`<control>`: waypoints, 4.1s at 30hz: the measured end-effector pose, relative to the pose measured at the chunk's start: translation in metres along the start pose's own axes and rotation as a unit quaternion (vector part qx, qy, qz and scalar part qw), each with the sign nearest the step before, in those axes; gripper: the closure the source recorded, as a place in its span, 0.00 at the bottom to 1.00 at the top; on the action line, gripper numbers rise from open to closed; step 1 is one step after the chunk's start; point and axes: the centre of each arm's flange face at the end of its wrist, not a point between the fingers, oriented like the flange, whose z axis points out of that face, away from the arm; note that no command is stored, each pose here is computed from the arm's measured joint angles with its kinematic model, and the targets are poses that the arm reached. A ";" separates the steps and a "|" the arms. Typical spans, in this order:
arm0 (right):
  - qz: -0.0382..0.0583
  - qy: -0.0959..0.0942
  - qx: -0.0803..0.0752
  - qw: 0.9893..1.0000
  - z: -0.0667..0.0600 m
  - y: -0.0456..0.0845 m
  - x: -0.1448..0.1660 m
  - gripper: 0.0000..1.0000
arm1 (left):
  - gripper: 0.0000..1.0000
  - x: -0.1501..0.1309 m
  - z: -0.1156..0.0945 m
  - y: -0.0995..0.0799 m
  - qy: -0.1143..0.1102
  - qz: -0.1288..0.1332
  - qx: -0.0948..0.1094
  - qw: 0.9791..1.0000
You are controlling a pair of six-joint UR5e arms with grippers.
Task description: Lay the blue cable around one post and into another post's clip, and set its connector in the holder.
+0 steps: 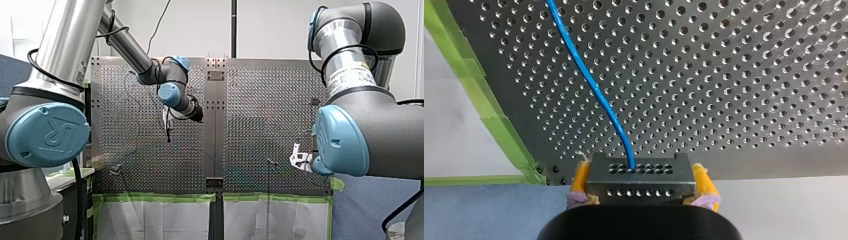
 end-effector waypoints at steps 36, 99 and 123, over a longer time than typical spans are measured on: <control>-0.020 -0.019 -0.002 1.000 -0.004 0.002 -0.003 0.98 | 0.00 0.051 0.111 -0.080 -0.119 0.046 0.045 0.991; -0.020 -0.018 0.002 1.000 -0.004 -0.001 -0.004 0.98 | 0.00 0.343 0.170 0.004 -0.007 0.138 -0.016 0.990; -0.020 -0.018 0.002 1.000 -0.003 0.000 -0.003 0.98 | 0.00 0.356 0.192 -0.006 0.006 0.147 -0.027 0.989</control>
